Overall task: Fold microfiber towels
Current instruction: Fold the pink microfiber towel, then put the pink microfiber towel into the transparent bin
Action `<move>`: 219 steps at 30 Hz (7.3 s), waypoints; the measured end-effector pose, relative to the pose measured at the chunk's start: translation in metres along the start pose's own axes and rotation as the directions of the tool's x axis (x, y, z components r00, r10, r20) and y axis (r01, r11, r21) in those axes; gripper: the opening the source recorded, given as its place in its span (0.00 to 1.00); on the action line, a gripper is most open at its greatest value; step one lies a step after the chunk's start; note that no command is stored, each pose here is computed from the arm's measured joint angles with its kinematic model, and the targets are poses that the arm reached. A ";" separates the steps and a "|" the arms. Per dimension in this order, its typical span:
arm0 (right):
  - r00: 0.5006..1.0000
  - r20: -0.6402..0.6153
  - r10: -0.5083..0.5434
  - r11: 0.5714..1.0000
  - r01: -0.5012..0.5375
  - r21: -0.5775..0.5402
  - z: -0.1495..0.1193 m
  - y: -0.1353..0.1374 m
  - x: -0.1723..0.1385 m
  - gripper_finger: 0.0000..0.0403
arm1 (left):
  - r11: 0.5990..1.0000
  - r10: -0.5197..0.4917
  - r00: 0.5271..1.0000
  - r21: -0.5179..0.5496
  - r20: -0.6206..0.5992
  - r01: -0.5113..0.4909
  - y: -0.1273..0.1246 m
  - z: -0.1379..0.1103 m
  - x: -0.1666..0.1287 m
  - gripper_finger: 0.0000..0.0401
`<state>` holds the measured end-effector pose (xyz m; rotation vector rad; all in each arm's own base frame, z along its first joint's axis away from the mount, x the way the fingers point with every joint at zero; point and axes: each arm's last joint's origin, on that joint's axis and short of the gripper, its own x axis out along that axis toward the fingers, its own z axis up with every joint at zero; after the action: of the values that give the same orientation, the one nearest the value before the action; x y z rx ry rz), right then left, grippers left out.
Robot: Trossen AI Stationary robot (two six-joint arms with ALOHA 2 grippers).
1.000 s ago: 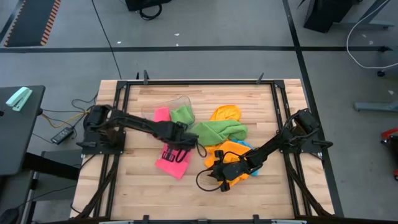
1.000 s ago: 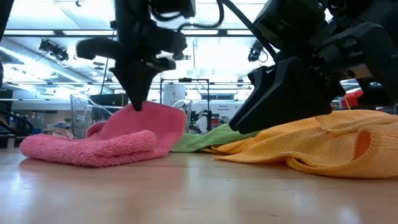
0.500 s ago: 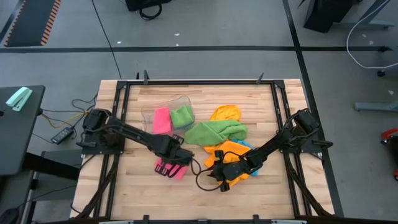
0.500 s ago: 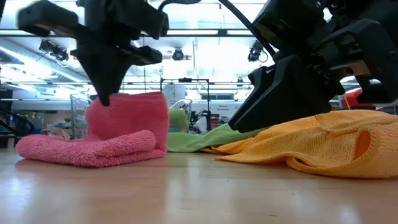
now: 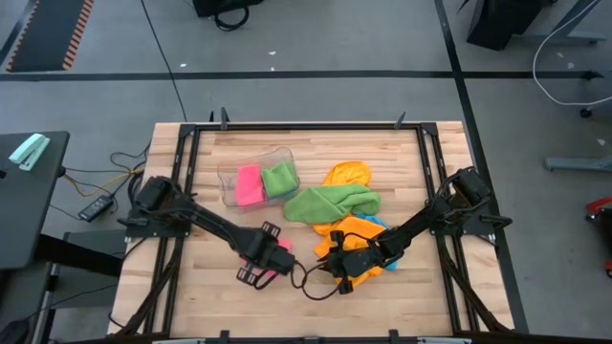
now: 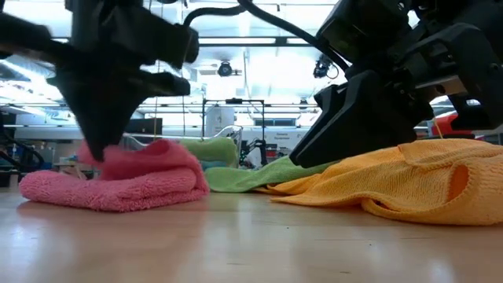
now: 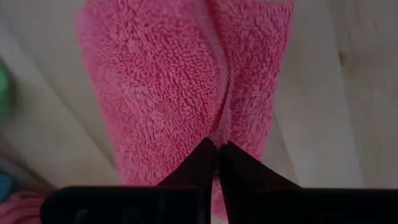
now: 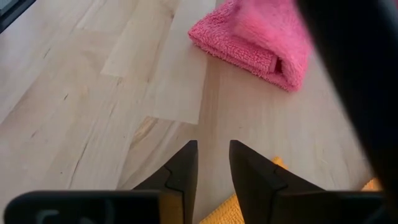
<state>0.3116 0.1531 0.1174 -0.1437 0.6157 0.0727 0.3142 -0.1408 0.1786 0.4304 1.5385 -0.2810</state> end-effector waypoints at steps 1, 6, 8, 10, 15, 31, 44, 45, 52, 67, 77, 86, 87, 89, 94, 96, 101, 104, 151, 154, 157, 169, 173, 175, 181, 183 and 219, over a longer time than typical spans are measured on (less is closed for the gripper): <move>1.000 0.001 0.000 1.000 0.000 0.000 0.000 0.000 0.000 0.25 | 1.000 -0.002 1.000 0.001 -0.002 0.002 -0.002 0.001 0.002 0.06; 1.000 0.001 0.000 1.000 0.000 0.000 0.000 0.000 0.000 0.25 | 1.000 -0.015 1.000 -0.014 0.005 0.015 -0.011 0.003 0.004 0.03; 1.000 0.001 0.000 1.000 0.000 -0.002 0.000 0.000 0.000 0.25 | 0.999 -0.018 1.000 -0.030 0.006 0.018 -0.013 0.003 0.004 0.04; 1.000 0.002 0.000 1.000 0.000 -0.002 0.000 0.000 0.000 0.25 | 0.999 -0.018 1.000 -0.046 0.005 0.018 -0.016 0.003 0.004 0.07; 1.000 0.004 0.000 1.000 0.000 0.000 0.000 0.000 0.000 0.25 | 0.997 -0.019 1.000 -0.072 0.022 0.020 -0.023 0.003 0.007 0.12; 1.000 0.012 0.002 0.999 -0.003 0.044 0.001 0.000 0.000 0.25 | 0.989 -0.053 0.999 -0.139 0.011 0.054 -0.043 0.001 0.002 0.39; 1.000 0.013 0.002 0.997 -0.003 0.077 0.001 0.000 0.000 0.25 | 0.973 0.159 0.986 -0.177 0.051 -0.148 -0.062 0.000 -0.005 0.40; 1.000 0.016 0.003 0.997 -0.004 0.078 0.002 0.000 0.000 0.25 | 0.973 0.161 0.985 -0.179 0.056 -0.148 -0.064 0.000 -0.005 0.40; 1.000 0.029 0.004 0.997 -0.007 0.083 0.003 0.000 0.000 0.25 | 0.962 0.198 0.975 -0.213 0.101 -0.173 -0.077 0.001 -0.007 0.54; 1.000 0.030 0.005 0.995 -0.008 0.099 0.003 0.001 0.000 0.25 | 0.913 0.407 0.912 -0.008 0.043 -0.407 -0.107 0.002 0.034 0.60; 0.997 0.075 0.011 0.993 -0.020 0.118 0.008 0.001 0.000 0.25 | 0.878 0.477 0.879 -0.056 0.009 -0.476 -0.102 -0.001 0.042 0.46; 0.994 0.112 0.011 0.991 -0.026 0.135 0.011 0.006 -0.003 0.25 | 0.881 0.456 0.890 -0.134 -0.019 -0.454 -0.087 0.001 0.048 0.26; 0.993 0.113 0.011 0.991 -0.026 0.133 0.011 0.008 -0.003 0.25 | 0.882 0.453 0.891 -0.138 -0.019 -0.451 -0.086 0.001 0.048 0.21; 0.993 0.115 0.016 0.992 -0.031 0.123 0.010 0.012 -0.005 0.25 | 0.883 0.448 0.894 -0.149 -0.020 -0.445 -0.083 0.002 0.049 0.11; 0.993 0.120 0.003 0.998 -0.010 0.064 0.009 0.017 -0.007 0.25 | 0.896 0.415 0.909 -0.165 -0.021 -0.413 -0.073 0.004 0.043 0.05; 0.993 0.120 -0.001 0.999 -0.004 0.042 0.010 0.016 -0.007 0.25 | 0.908 0.381 0.924 -0.187 -0.005 -0.375 -0.066 0.004 0.033 0.05; 0.993 0.117 -0.020 1.000 0.020 0.002 0.010 0.009 -0.004 0.25 | 0.929 0.304 0.951 -0.236 0.053 -0.284 -0.054 0.000 0.005 0.03; 0.993 0.116 -0.028 0.999 0.030 -0.012 0.011 0.006 -0.003 0.25 | 0.936 0.268 0.959 -0.263 0.093 -0.236 -0.049 -0.004 -0.011 0.03; 0.993 0.029 -0.113 0.989 0.115 -0.095 0.003 0.012 -0.006 0.24 | 0.974 0.197 0.891 -0.184 0.408 -0.131 0.115 -0.089 -0.124 0.03; 0.988 0.040 -0.147 0.976 0.151 -0.156 0.007 -0.001 -0.001 0.24 | 0.972 0.214 0.894 -0.174 0.394 -0.155 0.119 -0.095 -0.126 0.03; 0.984 0.056 -0.167 0.960 0.175 -0.220 0.011 -0.013 0.003 0.24 | 0.969 0.225 0.890 -0.186 0.398 -0.161 0.122 -0.106 -0.133 0.03; 0.985 0.053 -0.162 0.937 0.170 -0.304 0.050 -0.077 -0.041 0.24 | 0.953 0.239 0.899 -0.265 0.366 -0.145 0.136 -0.145 -0.145 0.03; 0.988 0.078 -0.132 0.949 0.148 -0.278 0.061 -0.101 -0.060 0.24 | 0.949 0.252 0.902 -0.273 0.351 -0.158 0.144 -0.150 -0.142 0.03; 0.985 0.082 -0.152 0.947 0.169 -0.273 0.064 -0.114 -0.067 0.24 | 0.948 0.250 0.909 -0.273 0.333 -0.160 0.148 -0.153 -0.135 0.03; 0.976 0.086 -0.202 0.933 0.218 -0.288 0.067 -0.143 -0.075 0.24 | 0.941 0.262 0.914 -0.294 0.311 -0.170 0.156 -0.160 -0.121 0.03; 0.974 0.078 -0.214 0.930 0.227 -0.290 0.065 -0.150 -0.075 0.24 | 0.941 0.262 0.915 -0.290 0.306 -0.172 0.157 -0.162 -0.120 0.03; 0.995 0.001 -0.104 0.989 0.103 -0.105 0.028 -0.259 -0.091 0.24 | 0.941 0.329 0.919 -0.157 0.218 -0.300 0.182 -0.190 -0.118 0.03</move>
<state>0.2818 -0.1009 0.2220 -0.2778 0.6077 0.0044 0.2206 0.0942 0.3161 0.5207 1.2175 0.0129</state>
